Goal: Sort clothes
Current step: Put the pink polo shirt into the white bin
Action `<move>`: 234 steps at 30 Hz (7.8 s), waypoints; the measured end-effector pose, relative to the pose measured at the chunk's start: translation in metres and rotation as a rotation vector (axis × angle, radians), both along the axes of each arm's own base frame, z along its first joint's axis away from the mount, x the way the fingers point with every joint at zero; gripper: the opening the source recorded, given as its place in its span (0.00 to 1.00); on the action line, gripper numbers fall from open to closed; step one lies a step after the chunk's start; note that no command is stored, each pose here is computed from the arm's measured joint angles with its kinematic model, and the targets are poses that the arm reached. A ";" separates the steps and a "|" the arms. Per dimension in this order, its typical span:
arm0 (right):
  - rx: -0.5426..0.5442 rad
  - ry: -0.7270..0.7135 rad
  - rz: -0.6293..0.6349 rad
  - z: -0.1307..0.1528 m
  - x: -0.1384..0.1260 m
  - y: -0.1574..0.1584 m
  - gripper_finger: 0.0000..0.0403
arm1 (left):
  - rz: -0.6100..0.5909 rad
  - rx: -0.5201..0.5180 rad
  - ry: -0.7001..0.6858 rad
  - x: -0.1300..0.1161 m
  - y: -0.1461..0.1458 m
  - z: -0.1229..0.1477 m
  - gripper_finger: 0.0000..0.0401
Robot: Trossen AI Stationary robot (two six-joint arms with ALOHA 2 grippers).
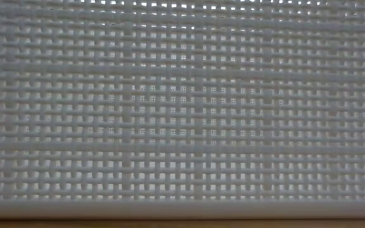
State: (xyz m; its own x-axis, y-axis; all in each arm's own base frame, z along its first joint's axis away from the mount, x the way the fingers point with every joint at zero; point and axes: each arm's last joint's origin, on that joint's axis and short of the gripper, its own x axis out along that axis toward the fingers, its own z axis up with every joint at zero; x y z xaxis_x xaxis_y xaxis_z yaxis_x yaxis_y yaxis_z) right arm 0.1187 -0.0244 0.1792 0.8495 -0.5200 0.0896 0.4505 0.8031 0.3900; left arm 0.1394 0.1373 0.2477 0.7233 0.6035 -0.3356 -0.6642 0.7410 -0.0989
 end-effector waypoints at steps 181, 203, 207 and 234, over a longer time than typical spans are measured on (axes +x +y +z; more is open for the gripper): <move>-0.151 0.892 0.340 0.181 0.229 -0.108 0.49 | -0.266 -0.625 0.887 0.077 0.031 -0.014 0.14; -0.360 0.654 0.423 0.203 0.243 -0.105 0.49 | -0.357 -0.063 -0.013 -0.022 -0.058 0.202 0.00; -0.538 0.605 0.437 0.211 0.250 -0.098 0.49 | -0.353 -0.023 -0.076 -0.036 -0.069 0.219 0.00; -0.495 0.322 0.646 0.157 0.322 -0.086 0.49 | -0.520 -0.100 -0.084 0.000 -0.056 0.215 0.00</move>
State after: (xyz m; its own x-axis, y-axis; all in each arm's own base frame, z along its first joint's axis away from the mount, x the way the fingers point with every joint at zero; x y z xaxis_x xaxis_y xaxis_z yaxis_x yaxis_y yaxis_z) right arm 0.4408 -0.1106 0.3366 0.9873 0.1067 -0.1175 -0.1228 0.9826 -0.1393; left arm 0.1395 0.0810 0.4622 0.9450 0.1267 -0.3015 -0.1990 0.9543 -0.2227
